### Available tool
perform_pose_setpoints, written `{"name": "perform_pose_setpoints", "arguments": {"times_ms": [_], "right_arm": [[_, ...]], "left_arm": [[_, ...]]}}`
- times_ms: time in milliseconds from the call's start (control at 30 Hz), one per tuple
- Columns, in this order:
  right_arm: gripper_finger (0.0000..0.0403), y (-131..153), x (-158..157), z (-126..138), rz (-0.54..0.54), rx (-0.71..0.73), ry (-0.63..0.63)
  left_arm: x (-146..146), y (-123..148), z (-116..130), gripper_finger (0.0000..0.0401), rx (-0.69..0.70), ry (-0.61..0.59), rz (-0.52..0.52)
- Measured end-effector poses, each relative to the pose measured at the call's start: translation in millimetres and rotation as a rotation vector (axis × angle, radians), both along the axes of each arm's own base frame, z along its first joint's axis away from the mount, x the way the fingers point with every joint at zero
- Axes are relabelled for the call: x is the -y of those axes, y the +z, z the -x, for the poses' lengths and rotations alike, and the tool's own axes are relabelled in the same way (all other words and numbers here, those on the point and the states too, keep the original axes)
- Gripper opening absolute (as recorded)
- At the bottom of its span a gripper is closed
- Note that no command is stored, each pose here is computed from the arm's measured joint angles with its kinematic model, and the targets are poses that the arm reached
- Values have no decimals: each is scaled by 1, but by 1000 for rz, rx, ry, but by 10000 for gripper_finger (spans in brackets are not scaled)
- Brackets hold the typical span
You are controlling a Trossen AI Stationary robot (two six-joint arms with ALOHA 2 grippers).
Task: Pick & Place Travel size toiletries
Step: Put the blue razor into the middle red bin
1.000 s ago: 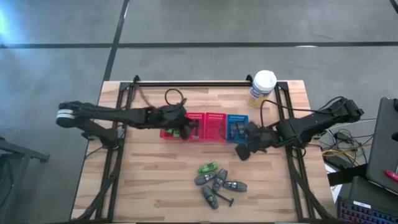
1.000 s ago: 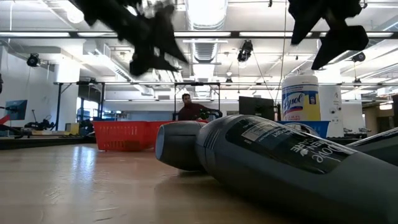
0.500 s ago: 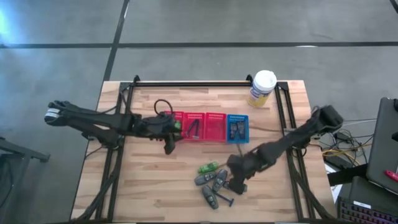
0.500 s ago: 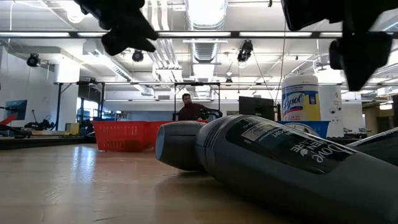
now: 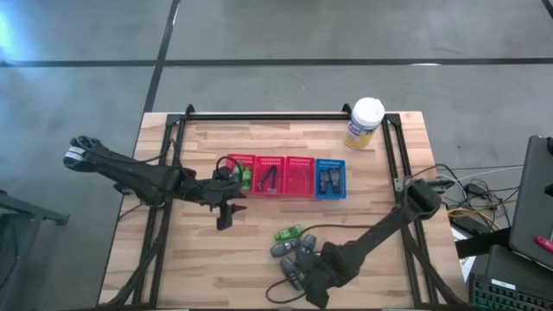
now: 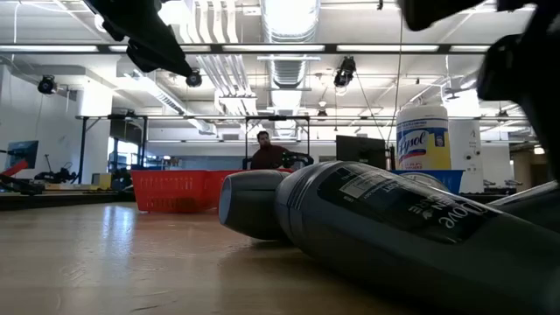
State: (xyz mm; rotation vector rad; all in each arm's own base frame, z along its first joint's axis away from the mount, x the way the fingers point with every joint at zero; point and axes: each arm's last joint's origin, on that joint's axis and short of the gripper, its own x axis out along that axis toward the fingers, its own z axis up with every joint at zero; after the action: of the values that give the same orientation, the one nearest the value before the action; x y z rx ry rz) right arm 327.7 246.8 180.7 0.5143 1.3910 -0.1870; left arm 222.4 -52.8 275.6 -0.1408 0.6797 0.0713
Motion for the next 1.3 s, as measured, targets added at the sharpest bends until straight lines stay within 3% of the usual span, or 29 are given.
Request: {"name": "perform_pose_setpoints", "arguments": {"times_ms": [167,467,667,967,1133,1300], "right_arm": [[326,-1,-12,-17,2,28,64],[256,-11,-13,-19,29,-2,81],[253,-10,-10,-19,63,3,86],[230,-40,-4,-22,117,-44,127],[178,-41,-3,-22,100,-66,109],[91,-38,-2,-21,88,-77,85]], "left_arm": [[6,0,2,167,-5,-40,-18],[13,-6,6,167,-32,-78,-28],[13,-16,8,167,-60,-69,-31],[12,-22,9,167,-57,-51,-10],[12,-20,9,167,-40,-50,-4],[11,-18,10,167,-20,-23,-27]]}}
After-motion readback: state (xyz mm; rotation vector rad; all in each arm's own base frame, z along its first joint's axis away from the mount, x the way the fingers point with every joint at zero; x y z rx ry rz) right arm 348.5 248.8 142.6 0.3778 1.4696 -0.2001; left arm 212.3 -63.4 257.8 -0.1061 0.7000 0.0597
